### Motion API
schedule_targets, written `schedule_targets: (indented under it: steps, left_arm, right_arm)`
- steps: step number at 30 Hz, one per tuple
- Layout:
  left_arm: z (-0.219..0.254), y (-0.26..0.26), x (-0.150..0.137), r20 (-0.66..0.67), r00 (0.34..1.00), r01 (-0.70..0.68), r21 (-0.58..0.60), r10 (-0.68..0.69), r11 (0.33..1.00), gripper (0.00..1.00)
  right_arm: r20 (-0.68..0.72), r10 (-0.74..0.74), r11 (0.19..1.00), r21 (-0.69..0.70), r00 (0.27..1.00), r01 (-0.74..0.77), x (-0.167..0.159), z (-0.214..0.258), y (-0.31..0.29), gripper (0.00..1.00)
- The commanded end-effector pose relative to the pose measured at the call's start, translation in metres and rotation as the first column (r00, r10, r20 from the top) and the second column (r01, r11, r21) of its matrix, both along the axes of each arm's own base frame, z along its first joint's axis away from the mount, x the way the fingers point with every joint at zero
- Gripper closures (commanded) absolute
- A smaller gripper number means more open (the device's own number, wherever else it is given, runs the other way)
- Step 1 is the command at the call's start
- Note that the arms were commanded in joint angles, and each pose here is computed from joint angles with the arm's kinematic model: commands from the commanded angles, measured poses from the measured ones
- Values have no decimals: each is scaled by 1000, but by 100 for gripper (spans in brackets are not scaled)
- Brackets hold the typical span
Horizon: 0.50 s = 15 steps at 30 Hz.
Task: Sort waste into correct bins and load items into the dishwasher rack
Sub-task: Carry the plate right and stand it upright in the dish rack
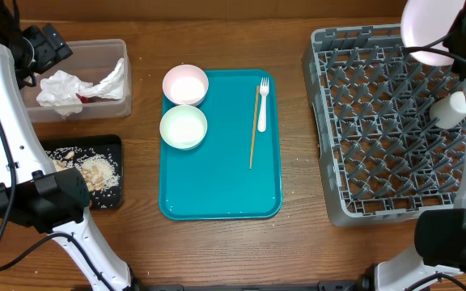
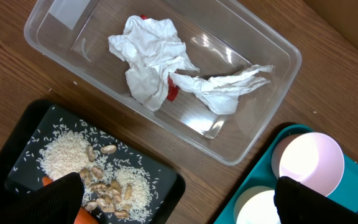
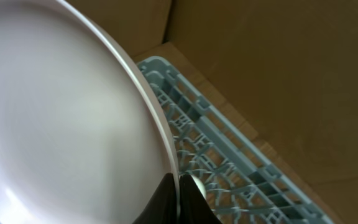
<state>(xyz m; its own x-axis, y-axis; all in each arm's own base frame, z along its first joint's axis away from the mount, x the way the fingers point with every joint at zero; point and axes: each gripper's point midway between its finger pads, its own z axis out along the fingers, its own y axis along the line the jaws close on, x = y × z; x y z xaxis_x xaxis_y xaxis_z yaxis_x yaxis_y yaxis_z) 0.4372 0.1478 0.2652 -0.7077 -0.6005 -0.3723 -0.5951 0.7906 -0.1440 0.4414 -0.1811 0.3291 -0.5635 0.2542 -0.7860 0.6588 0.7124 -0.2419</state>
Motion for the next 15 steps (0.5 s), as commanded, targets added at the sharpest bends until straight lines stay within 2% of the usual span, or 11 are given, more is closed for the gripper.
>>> schedule_targets:
  steps: [1,10,15]
  left_arm:
    - [15,3,-8,30,999,-27,13,27,1000,0]
    - [15,3,-8,30,999,-28,12,27,1000,0]
    - [15,3,-8,30,999,-28,12,28,1000,0]
  right_arm:
    - [-46,-33,997,-69,998,30,-2,-15,-17,96]
    - [-112,-39,982,-186,993,18,10,-70,-29,96]
    - [-96,-39,967,-254,995,14,20,-75,-35,96]
